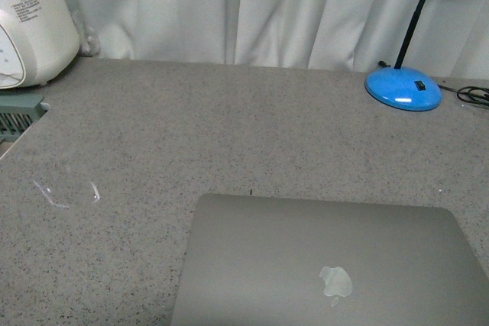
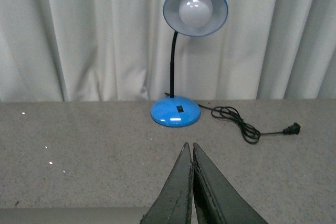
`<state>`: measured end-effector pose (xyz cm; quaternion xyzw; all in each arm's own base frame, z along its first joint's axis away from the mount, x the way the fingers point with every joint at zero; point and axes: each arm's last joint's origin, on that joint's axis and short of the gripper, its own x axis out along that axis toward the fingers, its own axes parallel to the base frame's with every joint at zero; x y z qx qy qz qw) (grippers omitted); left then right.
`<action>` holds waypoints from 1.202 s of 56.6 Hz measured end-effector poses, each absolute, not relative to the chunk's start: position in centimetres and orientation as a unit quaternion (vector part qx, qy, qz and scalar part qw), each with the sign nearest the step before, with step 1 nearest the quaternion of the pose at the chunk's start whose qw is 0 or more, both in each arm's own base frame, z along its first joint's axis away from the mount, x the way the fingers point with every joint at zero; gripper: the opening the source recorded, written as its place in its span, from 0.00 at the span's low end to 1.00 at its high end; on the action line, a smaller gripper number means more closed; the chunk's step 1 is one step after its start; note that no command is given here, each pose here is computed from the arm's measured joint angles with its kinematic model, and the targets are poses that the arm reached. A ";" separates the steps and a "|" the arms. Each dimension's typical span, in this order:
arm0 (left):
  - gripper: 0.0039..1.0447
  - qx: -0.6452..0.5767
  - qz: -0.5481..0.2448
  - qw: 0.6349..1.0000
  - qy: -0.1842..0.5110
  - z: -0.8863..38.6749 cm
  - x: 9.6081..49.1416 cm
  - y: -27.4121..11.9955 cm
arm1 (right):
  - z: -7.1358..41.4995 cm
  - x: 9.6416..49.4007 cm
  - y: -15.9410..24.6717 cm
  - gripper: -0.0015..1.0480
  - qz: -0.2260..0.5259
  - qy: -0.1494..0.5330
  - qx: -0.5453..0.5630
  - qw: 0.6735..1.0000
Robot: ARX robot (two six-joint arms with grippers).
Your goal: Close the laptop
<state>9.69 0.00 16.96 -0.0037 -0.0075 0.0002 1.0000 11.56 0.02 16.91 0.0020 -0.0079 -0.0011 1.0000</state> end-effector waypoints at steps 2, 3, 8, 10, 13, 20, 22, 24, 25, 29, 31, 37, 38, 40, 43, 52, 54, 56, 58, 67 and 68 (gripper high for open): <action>0.04 -0.004 0.000 1.000 -0.007 17.0 9.7 0.0 | 16.8 11.5 0.0 0.01 -0.001 -0.005 0.002 1.000; 0.04 -0.004 0.000 1.000 -0.008 17.0 9.7 0.0 | 16.8 11.4 0.0 0.01 0.000 -0.004 0.002 1.000; 0.04 -0.004 0.000 1.000 -0.008 17.0 9.7 0.0 | 16.8 11.3 0.0 0.01 0.001 -0.004 0.002 1.000; 0.04 -0.004 0.000 1.000 -0.008 17.0 9.7 0.0 | 16.8 11.2 0.0 0.01 0.001 -0.004 0.002 1.000; 0.04 -0.004 0.000 1.000 -0.008 17.0 9.7 0.0 | 16.8 11.1 0.0 0.01 0.001 -0.004 0.002 1.000; 0.04 -0.004 0.000 1.000 -0.008 17.0 9.7 0.0 | 16.8 10.9 0.0 0.01 0.001 -0.004 0.002 1.000; 0.04 -0.004 0.000 1.000 -0.008 17.0 9.7 0.0 | 16.8 10.8 0.0 0.01 0.001 -0.004 0.002 1.000; 0.04 -0.004 0.000 1.000 -0.008 17.0 9.7 0.0 | 16.8 10.7 0.0 0.01 0.001 -0.003 0.002 1.000; 0.04 -0.004 0.000 1.000 -0.008 17.0 9.7 0.0 | 16.6 10.5 0.0 0.01 0.001 0.002 0.002 1.000; 0.04 -0.004 0.000 1.000 -0.008 17.0 9.7 0.0 | 16.3 10.0 0.0 0.01 0.001 0.014 0.002 1.000; 0.04 -0.004 0.000 1.000 -0.008 17.0 9.7 0.0 | 16.4 9.9 0.0 0.01 0.001 0.005 0.002 1.000; 0.04 -0.004 0.000 1.000 -0.008 17.0 9.7 0.0 | 16.5 9.8 0.0 0.01 0.001 -0.003 0.002 1.000; 0.04 -0.004 0.000 1.000 -0.008 17.0 9.7 0.0 | 16.5 9.8 0.0 0.01 0.001 -0.003 0.002 1.000; 0.04 -0.004 0.000 1.000 -0.008 17.0 9.7 0.0 | 16.5 9.8 0.0 0.01 0.001 -0.002 0.002 1.000; 0.04 -0.004 0.000 1.000 -0.008 17.0 9.7 0.0 | 16.5 9.8 0.0 0.01 0.001 0.000 0.002 1.000; 0.04 -0.004 0.000 1.000 -0.008 17.0 9.7 0.0 | 16.5 9.8 0.0 0.01 0.001 -0.001 0.002 1.000; 0.09 -0.004 0.000 1.000 -0.008 17.0 9.7 0.0 | 16.5 9.8 0.0 0.01 0.001 -0.001 0.001 1.000; 0.14 -0.004 0.000 1.000 -0.008 17.0 9.7 0.0 | 16.5 9.8 0.0 0.06 0.001 -0.001 0.001 1.000; 0.19 -0.004 0.000 1.000 -0.008 17.0 9.7 0.0 | 16.5 9.8 0.0 0.11 0.001 -0.001 0.001 1.000; 0.52 -0.004 0.000 1.000 -0.008 17.0 9.7 0.0 | 16.5 9.8 0.0 0.42 0.002 0.000 0.001 1.000; 0.54 -0.004 0.000 1.000 -0.008 17.0 9.7 0.0 | 16.5 9.8 0.0 0.45 0.001 0.000 0.001 1.000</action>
